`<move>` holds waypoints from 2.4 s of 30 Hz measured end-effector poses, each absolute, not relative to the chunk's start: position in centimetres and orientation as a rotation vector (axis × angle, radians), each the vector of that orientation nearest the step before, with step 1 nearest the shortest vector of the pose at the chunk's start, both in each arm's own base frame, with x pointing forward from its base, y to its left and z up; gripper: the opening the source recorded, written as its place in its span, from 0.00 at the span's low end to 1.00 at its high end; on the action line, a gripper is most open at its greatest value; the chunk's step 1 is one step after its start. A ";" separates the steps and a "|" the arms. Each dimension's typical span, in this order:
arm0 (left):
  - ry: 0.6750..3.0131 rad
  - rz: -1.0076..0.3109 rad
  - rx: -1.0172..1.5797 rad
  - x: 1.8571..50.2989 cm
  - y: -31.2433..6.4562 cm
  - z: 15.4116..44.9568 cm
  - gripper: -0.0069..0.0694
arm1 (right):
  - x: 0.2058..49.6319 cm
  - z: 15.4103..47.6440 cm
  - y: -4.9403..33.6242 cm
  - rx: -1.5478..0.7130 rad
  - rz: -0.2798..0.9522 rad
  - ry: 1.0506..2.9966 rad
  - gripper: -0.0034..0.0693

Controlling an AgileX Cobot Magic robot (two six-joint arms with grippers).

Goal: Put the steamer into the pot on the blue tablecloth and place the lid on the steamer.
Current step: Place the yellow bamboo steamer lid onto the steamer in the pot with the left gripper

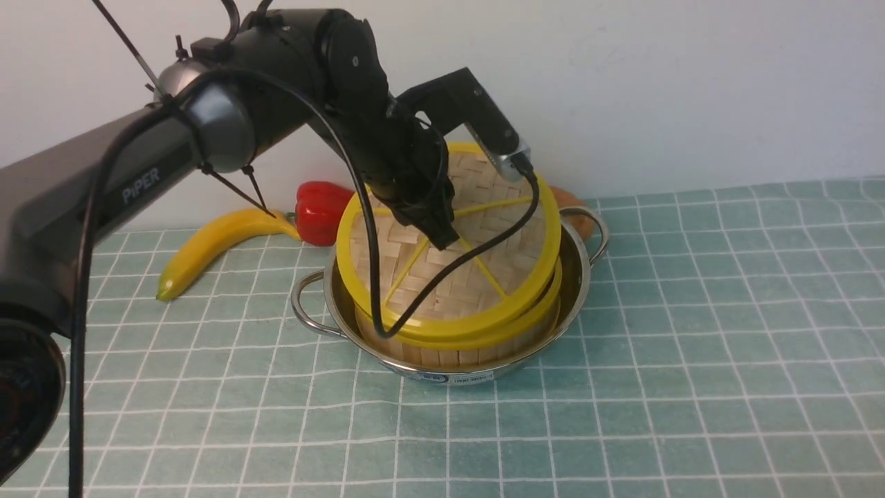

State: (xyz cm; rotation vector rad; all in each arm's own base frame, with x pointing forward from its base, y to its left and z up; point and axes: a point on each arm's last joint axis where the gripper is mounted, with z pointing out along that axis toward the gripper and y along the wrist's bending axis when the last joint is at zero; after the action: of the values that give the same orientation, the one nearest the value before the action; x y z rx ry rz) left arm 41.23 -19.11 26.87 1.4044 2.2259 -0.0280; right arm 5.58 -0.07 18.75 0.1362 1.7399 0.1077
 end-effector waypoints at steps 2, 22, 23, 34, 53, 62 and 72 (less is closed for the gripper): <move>2.228 -0.027 1.405 41.6 -19.3 26.1 0.24 | 5.6 18.8 -0.1 0.136 0.108 1.740 0.38; 2.182 0.028 1.396 42.7 -19.7 24.6 0.24 | 5.6 18.8 -0.1 0.136 0.108 1.740 0.38; 2.182 0.028 1.396 42.8 -19.7 24.6 0.24 | 5.6 18.8 -0.1 0.136 0.108 1.740 0.38; 2.170 0.013 1.380 42.0 -19.5 26.4 0.24 | 5.6 18.8 -0.1 0.136 0.108 1.740 0.38; 2.237 -0.117 1.326 41.2 -19.2 27.3 0.24 | 5.6 18.8 -0.1 0.136 0.108 1.740 0.38; 2.222 -0.107 1.318 42.1 -19.3 26.0 0.24 | 5.6 18.8 -0.1 0.136 0.108 1.740 0.38; 2.239 -0.116 1.328 42.0 -19.3 25.9 0.24 | 5.6 18.8 -0.1 0.136 0.108 1.740 0.38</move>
State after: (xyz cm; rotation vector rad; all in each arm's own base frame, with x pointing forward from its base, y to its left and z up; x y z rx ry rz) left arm 41.99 -19.25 25.87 1.3281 2.2391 -0.1161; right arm 5.58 -0.07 18.75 0.1362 1.7399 0.1078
